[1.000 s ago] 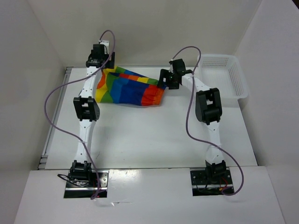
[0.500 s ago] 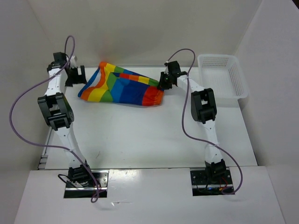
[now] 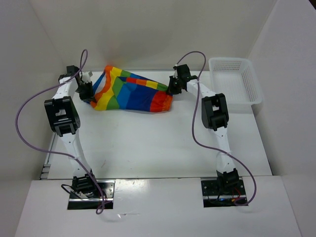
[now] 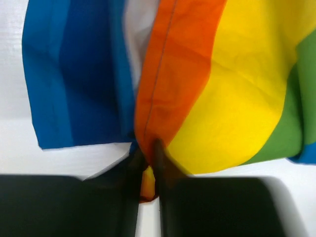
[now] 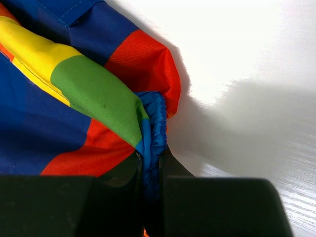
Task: Fold and stack the shorts
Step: Fold the shorts
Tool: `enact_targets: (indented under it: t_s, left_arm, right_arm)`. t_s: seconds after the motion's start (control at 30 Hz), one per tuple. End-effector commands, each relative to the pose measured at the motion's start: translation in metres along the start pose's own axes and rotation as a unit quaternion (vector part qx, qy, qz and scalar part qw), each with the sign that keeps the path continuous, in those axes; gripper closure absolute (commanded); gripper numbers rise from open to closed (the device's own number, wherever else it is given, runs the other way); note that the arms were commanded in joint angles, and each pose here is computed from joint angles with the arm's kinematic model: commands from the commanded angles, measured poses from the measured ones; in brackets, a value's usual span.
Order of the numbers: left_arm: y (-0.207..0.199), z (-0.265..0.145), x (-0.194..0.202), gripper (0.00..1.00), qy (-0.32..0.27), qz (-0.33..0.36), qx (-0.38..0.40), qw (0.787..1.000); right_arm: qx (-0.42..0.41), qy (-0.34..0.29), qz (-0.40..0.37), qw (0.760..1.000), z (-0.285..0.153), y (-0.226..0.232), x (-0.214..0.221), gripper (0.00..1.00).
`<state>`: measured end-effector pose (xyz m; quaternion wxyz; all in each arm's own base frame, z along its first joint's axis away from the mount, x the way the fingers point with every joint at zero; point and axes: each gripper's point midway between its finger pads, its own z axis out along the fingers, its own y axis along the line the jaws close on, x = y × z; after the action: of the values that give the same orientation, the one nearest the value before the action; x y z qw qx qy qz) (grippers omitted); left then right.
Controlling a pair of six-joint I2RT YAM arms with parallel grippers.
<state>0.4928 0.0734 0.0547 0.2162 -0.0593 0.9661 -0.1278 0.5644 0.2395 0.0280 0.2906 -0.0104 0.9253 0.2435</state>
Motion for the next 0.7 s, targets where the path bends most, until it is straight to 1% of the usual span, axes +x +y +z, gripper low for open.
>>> enact_targets:
  t_s: [0.0,0.03,0.07,0.1,0.13,0.17,0.2,0.23,0.27,0.3,0.33,0.37,0.43,0.47,0.5,0.53,0.6,0.63,0.67]
  left_arm:
    - [0.009,0.0,0.013,0.99,0.014,-0.009,-0.005,1.0]
    - [0.01,-0.001,0.02,1.0,0.021,-0.011,-0.009,1.0]
    - [0.016,-0.007,0.021,1.0,0.018,-0.018,-0.013,1.0]
    - [0.021,-0.02,0.019,1.0,0.006,-0.024,-0.017,1.0]
    - [0.022,-0.025,0.02,1.0,0.004,-0.028,-0.014,1.0]
    - [0.021,-0.025,0.033,1.0,0.016,-0.032,-0.013,0.999]
    - [0.022,-0.038,0.034,1.0,0.007,-0.036,-0.016,0.999]
    - [0.02,-0.041,0.04,1.0,0.011,-0.037,-0.016,0.999]
    - [0.02,-0.044,0.047,1.0,0.016,-0.039,-0.02,0.999]
    - [0.018,-0.049,0.062,1.0,0.026,-0.042,-0.025,0.998]
    - [0.019,-0.053,0.07,1.0,0.029,-0.047,-0.026,0.998]
    - [0.015,-0.064,0.072,1.0,0.021,-0.045,-0.027,0.998]
    - [0.011,-0.07,0.085,1.0,0.025,-0.051,-0.017,0.998]
    - [0.004,-0.081,0.082,1.0,0.011,-0.047,-0.012,0.999]
    - [0.0,-0.087,0.086,1.0,0.014,-0.048,-0.006,0.999]
    - [-0.006,-0.093,0.087,1.0,0.012,-0.048,0.001,0.999]
    - [-0.022,-0.106,0.102,1.0,0.026,-0.055,0.028,0.998]
    - [-0.026,-0.108,0.108,0.99,0.032,-0.058,0.034,0.997]
    - [-0.036,-0.112,0.115,0.97,0.039,-0.051,0.038,0.997]
  right_arm:
    - [0.013,-0.023,-0.029,0.999,-0.008,0.007,-0.013,1.0]
    - [0.015,-0.016,-0.027,0.999,-0.011,0.006,-0.008,1.0]
    - [0.021,-0.01,-0.028,0.999,-0.014,-0.002,-0.004,1.0]
    - [0.024,-0.02,-0.03,0.999,-0.027,-0.006,-0.013,1.0]
    - [0.026,-0.013,-0.033,0.999,-0.031,-0.007,-0.008,1.0]
    - [0.036,0.001,-0.027,0.999,-0.034,-0.021,0.004,1.0]
    - [0.038,0.005,-0.034,0.999,-0.039,-0.021,0.008,1.0]
    - [0.042,0.001,-0.033,0.999,-0.054,-0.026,0.003,1.0]
    - [0.051,0.015,-0.027,0.998,-0.058,-0.039,0.016,1.0]
    - [0.056,0.022,-0.03,0.998,-0.065,-0.045,0.021,1.0]
    - [0.057,0.01,-0.033,0.998,-0.081,-0.045,0.014,1.0]
    - [0.061,0.024,-0.033,0.997,-0.084,-0.049,0.028,1.0]
    - [0.064,0.026,-0.029,0.997,-0.105,-0.056,0.034,1.0]
    - [0.065,0.03,-0.033,0.997,-0.111,-0.055,0.038,1.0]
    - [0.069,0.026,-0.034,0.997,-0.119,-0.061,0.036,1.0]
    - [0.074,0.039,-0.03,0.996,-0.125,-0.067,0.048,1.0]
    - [0.08,0.036,-0.032,0.996,-0.15,-0.077,0.047,1.0]
    - [0.087,0.051,-0.026,0.995,-0.156,-0.087,0.061,1.0]
    - [0.095,0.051,-0.021,0.994,-0.17,-0.096,0.063,1.0]
